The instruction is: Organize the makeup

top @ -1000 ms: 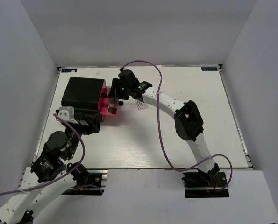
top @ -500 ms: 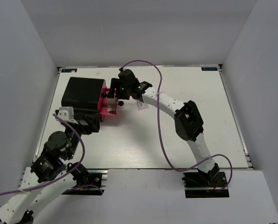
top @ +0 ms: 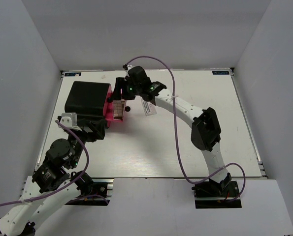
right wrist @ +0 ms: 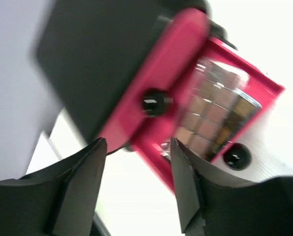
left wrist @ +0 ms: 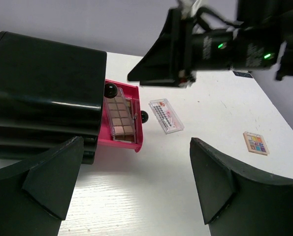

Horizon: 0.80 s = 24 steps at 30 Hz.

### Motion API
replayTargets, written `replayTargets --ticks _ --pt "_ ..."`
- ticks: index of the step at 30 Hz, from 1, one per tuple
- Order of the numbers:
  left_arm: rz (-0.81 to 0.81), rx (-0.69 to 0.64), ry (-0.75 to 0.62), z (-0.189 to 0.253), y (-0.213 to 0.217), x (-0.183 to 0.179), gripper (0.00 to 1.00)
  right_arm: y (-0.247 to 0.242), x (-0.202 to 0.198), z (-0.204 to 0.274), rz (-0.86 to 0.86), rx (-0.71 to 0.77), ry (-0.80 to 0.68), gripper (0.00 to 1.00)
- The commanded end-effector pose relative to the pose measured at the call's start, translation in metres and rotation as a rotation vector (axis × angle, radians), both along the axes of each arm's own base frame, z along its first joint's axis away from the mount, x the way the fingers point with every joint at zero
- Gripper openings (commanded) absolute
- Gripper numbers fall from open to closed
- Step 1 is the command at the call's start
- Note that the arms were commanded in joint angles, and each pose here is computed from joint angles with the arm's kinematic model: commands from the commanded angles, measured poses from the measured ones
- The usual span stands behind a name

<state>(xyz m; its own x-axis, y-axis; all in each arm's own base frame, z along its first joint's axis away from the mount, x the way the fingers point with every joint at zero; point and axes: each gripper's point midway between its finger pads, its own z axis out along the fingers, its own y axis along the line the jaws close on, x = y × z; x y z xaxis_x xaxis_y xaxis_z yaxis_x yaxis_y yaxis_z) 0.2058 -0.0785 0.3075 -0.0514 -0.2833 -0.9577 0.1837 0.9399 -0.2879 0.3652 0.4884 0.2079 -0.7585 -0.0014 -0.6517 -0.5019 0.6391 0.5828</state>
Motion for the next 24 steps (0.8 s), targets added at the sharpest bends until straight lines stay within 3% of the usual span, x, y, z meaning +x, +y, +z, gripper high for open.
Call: replayTargets --ticks 1,2,4,5,6,8,9,11,12,13,14,15,17,19,20,21,24 --pt "-0.006 -0.002 0.0 -0.001 -0.001 0.0 0.98 -0.003 -0.019 0.088 0.17 0.147 -0.186 0.59" --pt "-0.009 -0.002 -0.002 -0.001 -0.002 0.0 0.97 -0.008 -0.017 0.089 0.201 0.131 -0.235 0.57" --pt "-0.029 0.003 -0.003 -0.001 -0.005 0.0 0.95 -0.025 -0.022 0.09 0.248 0.099 -0.31 0.35" --pt "-0.038 0.004 -0.003 -0.001 -0.008 0.0 0.92 -0.034 -0.02 0.086 0.27 0.05 -0.38 0.22" --pt "-0.066 0.009 0.0 -0.002 -0.013 -0.001 0.9 -0.053 -0.022 0.075 0.261 0.0 -0.396 0.0" --pt "-0.099 0.024 0.004 -0.003 -0.021 0.001 0.78 -0.094 -0.013 0.083 0.205 -0.046 -0.47 0.0" --pt "-0.139 0.033 0.006 -0.004 -0.029 -0.001 0.74 -0.113 -0.012 0.051 0.198 -0.102 -0.457 0.0" --pt "-0.19 0.046 0.008 -0.004 -0.039 -0.002 0.65 -0.163 0.006 0.055 0.107 -0.143 -0.479 0.0" --pt "-0.235 0.063 0.018 -0.008 -0.048 -0.002 0.52 -0.194 0.013 0.03 0.068 -0.225 -0.438 0.0" --pt "-0.254 0.07 0.023 -0.008 -0.052 -0.002 0.45 -0.211 0.016 0.025 0.037 -0.264 -0.425 0.05" --pt "-0.269 0.077 0.033 -0.01 -0.056 -0.002 0.39 -0.236 0.021 0.023 -0.01 -0.297 -0.408 0.27" --pt "-0.279 0.093 0.056 -0.015 -0.061 0.001 0.3 -0.263 0.028 0.014 -0.071 -0.339 -0.363 0.39" --pt "-0.316 0.106 0.076 -0.018 -0.068 0.0 0.29 -0.298 0.02 -0.01 -0.123 -0.416 -0.254 0.55" --pt "-0.347 0.12 0.095 -0.022 -0.076 0.0 0.3 -0.346 0.021 -0.031 -0.261 -0.505 -0.168 0.63" --pt "-0.357 0.124 0.101 -0.024 -0.078 0.0 0.32 -0.361 0.019 -0.03 -0.306 -0.518 -0.167 0.76" --pt "-0.364 0.128 0.108 -0.025 -0.08 0.0 0.45 -0.377 0.019 -0.036 -0.363 -0.563 -0.159 0.83" --pt "-0.375 0.125 0.114 -0.027 -0.082 0.0 0.67 -0.401 0.009 -0.053 -0.444 -0.622 -0.128 0.89"
